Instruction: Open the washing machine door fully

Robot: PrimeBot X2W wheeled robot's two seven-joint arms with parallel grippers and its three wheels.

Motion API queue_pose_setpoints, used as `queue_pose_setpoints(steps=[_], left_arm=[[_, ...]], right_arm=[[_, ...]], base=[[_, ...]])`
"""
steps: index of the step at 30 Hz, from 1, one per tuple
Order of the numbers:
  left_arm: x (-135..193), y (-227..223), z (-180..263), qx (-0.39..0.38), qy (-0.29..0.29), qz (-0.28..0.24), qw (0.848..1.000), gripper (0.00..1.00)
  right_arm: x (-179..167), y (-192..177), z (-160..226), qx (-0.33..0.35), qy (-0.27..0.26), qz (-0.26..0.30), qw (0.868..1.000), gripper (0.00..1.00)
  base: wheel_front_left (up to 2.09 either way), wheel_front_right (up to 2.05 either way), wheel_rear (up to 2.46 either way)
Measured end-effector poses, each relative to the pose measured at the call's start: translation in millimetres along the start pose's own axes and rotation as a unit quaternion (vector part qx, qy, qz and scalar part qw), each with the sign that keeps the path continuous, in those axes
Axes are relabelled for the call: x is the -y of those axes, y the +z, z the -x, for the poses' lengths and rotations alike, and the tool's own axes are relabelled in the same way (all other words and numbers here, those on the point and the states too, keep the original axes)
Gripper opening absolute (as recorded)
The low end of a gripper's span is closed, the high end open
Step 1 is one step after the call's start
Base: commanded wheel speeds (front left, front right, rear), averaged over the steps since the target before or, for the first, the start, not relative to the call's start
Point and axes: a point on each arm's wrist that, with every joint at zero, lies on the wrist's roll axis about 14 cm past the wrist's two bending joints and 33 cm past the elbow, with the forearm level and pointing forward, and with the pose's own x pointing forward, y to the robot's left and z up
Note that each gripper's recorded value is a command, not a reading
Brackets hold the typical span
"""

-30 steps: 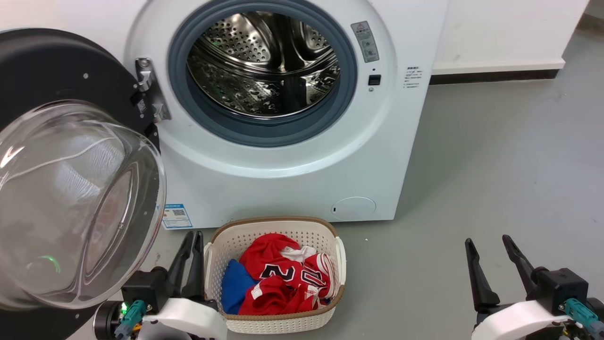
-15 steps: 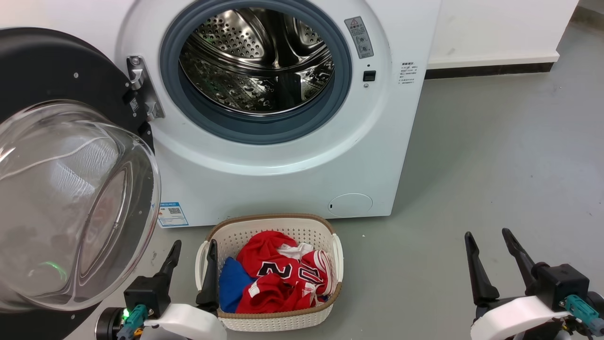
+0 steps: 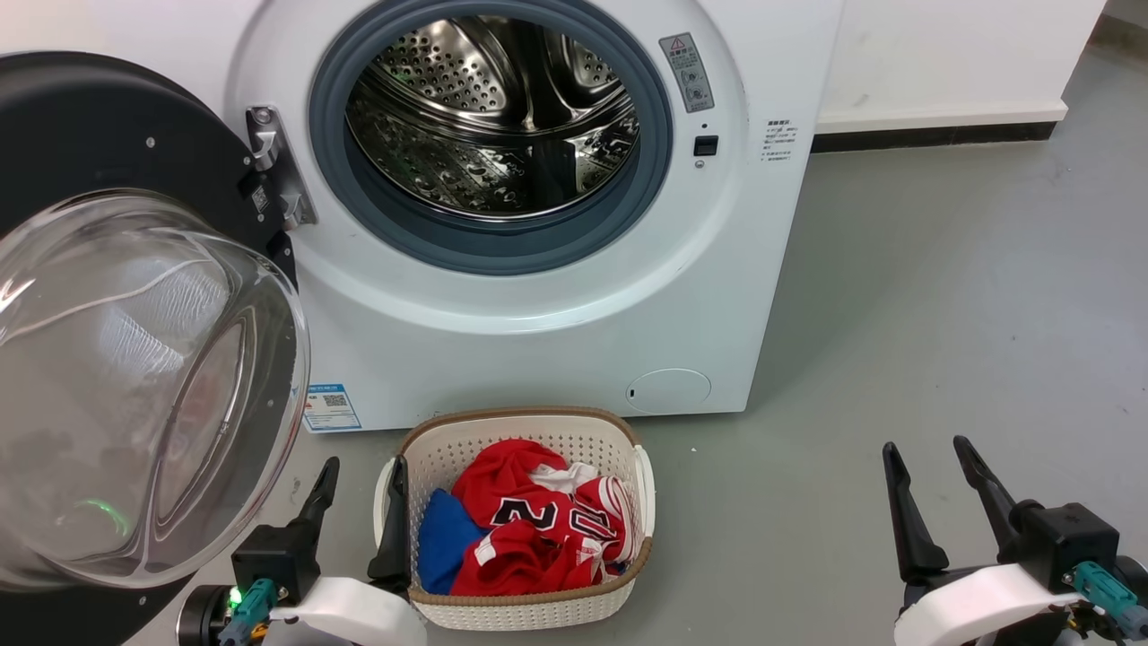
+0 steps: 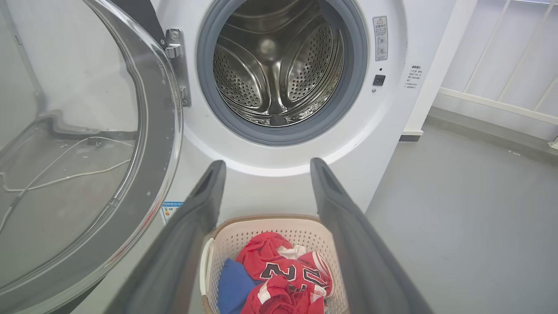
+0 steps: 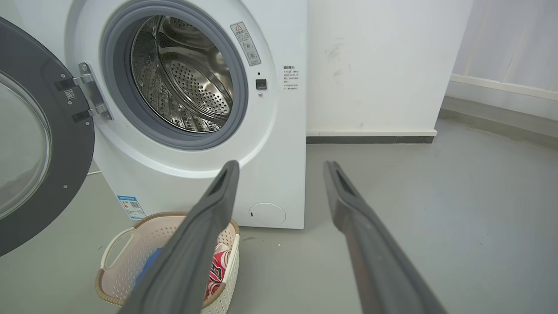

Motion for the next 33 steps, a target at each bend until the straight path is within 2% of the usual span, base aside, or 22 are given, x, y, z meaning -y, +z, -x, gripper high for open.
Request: queue_pose_setpoints(steps=[10,11,16,25,33], left_arm=[[-2,-4,1,-0.005,0.002,0.002,1.000,1.00],[-2,-5,1,-0.007,0.002,0.003,1.000,0.00],[-3,-28,12,-0.046,0.012,0.016,0.999,0.00],[-14,-33,13,-0.064,0.041,0.100,0.992,0.00],[-19,-32,10,-0.068,0.058,0.171,0.981,0.00]], right_arm=[[-1,-2,-1,-0.002,0.002,-0.001,1.000,1.00],[-1,-3,-1,-0.003,0.002,-0.002,1.000,0.00],[0,-25,8,-0.038,-0.004,-0.017,0.999,0.00],[5,-28,6,-0.044,-0.022,-0.105,0.993,0.00],[9,-28,1,-0.042,-0.032,-0.178,0.983,0.00]], base=[[0.00,0.00,0.00],[0.00,0.00,0.00],[0.00,0.00,0.00],[0.00,0.00,0.00],[0.00,0.00,0.00]])
